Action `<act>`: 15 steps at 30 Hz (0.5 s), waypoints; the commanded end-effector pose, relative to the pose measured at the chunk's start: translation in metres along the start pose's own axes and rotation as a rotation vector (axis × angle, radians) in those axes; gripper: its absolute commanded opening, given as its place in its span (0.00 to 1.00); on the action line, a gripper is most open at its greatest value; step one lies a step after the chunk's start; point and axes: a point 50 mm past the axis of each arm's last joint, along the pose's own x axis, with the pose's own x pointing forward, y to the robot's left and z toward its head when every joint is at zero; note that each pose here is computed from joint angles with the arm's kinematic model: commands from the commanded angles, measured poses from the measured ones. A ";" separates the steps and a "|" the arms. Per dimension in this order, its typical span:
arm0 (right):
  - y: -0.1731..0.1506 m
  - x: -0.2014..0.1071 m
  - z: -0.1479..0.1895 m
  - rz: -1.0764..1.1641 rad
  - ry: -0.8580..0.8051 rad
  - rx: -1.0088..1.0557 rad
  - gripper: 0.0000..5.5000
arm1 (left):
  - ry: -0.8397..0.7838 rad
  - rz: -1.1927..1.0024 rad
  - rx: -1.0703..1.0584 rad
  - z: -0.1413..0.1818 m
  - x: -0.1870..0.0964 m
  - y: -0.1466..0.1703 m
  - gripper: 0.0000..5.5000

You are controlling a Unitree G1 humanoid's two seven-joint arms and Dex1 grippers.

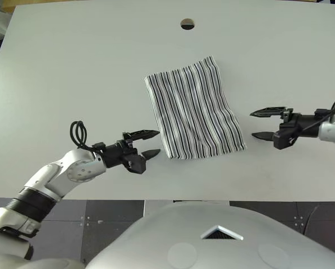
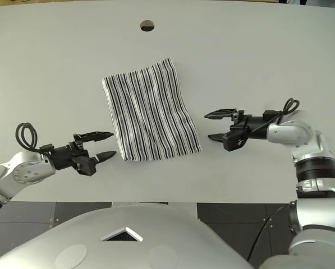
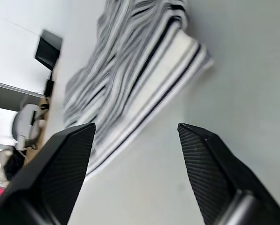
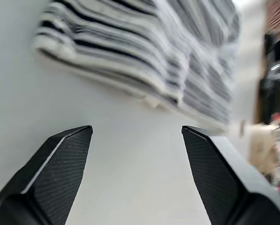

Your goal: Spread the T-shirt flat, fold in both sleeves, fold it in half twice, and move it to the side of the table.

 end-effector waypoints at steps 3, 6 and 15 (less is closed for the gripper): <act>0.032 0.032 0.010 0.122 -0.102 0.005 0.64 | -0.018 -0.130 0.003 0.004 0.011 -0.029 0.60; 0.033 0.041 0.014 0.124 -0.134 -0.007 0.64 | -0.038 -0.126 0.006 0.006 0.017 -0.027 0.60; 0.032 0.058 0.017 0.127 -0.161 -0.012 0.52 | -0.064 -0.140 0.009 0.007 0.028 -0.028 0.48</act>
